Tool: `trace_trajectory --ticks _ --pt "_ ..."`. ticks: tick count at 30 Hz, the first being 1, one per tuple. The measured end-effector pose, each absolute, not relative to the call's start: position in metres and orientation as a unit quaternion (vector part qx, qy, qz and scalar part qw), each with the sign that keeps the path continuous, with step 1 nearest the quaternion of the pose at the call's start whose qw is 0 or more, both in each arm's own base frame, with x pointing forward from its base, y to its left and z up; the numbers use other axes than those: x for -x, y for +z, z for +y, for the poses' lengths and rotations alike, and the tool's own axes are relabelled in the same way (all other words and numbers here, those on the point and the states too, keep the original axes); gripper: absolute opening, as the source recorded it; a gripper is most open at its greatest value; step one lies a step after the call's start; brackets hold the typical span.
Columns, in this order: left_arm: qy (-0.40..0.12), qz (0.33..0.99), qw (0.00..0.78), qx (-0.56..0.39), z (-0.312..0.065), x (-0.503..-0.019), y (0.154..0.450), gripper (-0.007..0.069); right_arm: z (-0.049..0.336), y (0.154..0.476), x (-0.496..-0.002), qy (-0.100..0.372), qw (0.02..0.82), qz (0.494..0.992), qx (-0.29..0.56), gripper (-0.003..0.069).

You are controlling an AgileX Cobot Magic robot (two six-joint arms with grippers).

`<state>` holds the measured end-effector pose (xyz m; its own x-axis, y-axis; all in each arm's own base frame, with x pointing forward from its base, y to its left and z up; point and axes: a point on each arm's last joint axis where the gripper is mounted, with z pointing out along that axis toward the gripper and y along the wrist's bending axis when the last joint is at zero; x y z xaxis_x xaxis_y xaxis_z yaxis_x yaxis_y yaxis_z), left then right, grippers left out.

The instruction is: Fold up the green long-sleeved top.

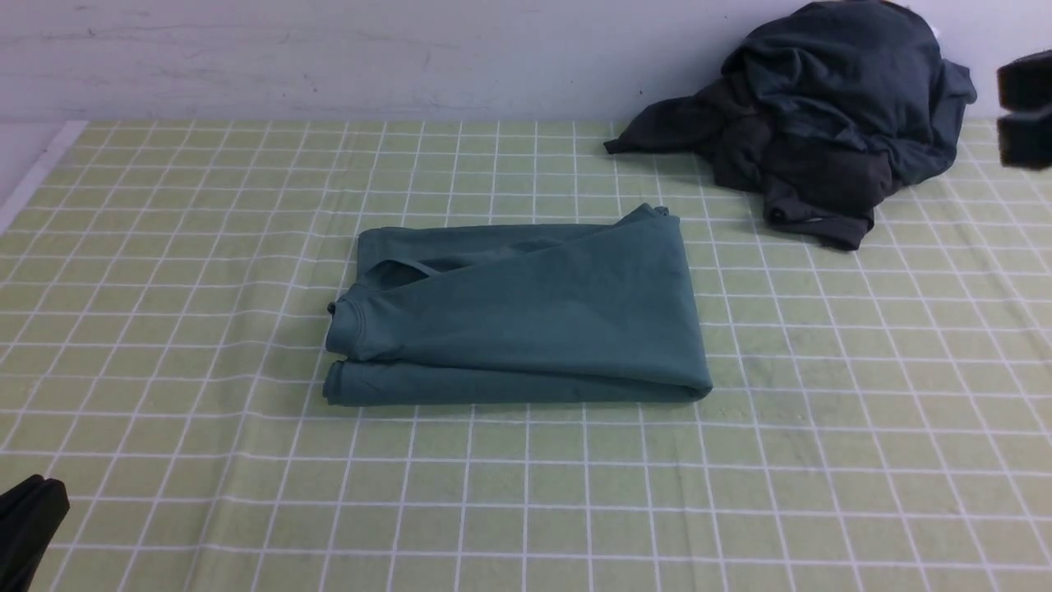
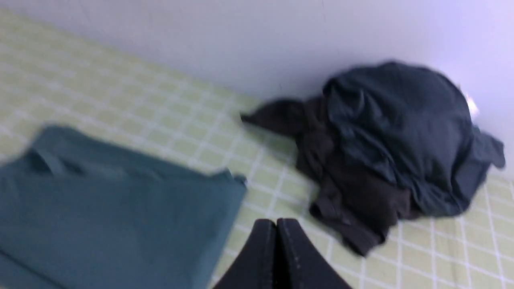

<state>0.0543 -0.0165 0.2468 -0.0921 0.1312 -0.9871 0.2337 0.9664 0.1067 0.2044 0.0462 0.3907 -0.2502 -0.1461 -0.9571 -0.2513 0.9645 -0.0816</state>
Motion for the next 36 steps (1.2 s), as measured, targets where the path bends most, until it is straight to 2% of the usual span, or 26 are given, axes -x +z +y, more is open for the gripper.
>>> trace_trajectory --ticks 3,5,6,10,12,16,24,31,36 --pt "-0.039 0.739 0.661 -0.124 -0.017 -0.054 0.246 -0.0003 0.04 0.361 -0.164 0.082 0.681 0.723 0.089 -0.0013" --pt "-0.039 0.74 0.66 -0.125 -0.017 -0.054 0.246 -0.0003 0.037 0.344 -0.153 0.085 0.696 0.708 0.081 -0.0013" --pt "-0.04 0.741 0.659 -0.125 -0.017 -0.054 0.246 -0.0003 0.032 0.318 -0.134 0.085 0.714 0.691 0.075 -0.0013" --pt "-0.04 0.742 0.657 -0.126 -0.017 -0.054 0.246 -0.0003 0.024 0.263 -0.108 0.075 0.711 0.695 0.078 -0.0013" --pt "-0.04 0.742 0.657 -0.126 -0.017 -0.054 0.246 -0.0003 0.023 0.247 -0.101 0.073 0.705 0.701 0.081 -0.0013" --pt "-0.04 0.742 0.657 -0.126 -0.017 -0.054 0.246 -0.0003 0.02 0.201 -0.089 0.076 0.667 0.737 0.077 -0.0013" --pt "-0.041 0.742 0.657 -0.126 -0.017 -0.054 0.246 -0.0003 0.021 0.173 -0.079 0.077 0.558 0.821 0.097 -0.0013" --pt "-0.041 0.742 0.657 -0.126 -0.017 -0.054 0.245 -0.0003 0.012 0.179 -0.058 0.061 0.615 0.783 0.066 -0.0013" --pt "-0.041 0.742 0.657 -0.127 -0.017 -0.054 0.245 -0.0003 0.002 0.182 -0.055 0.011 0.638 0.77 0.002 -0.0013"
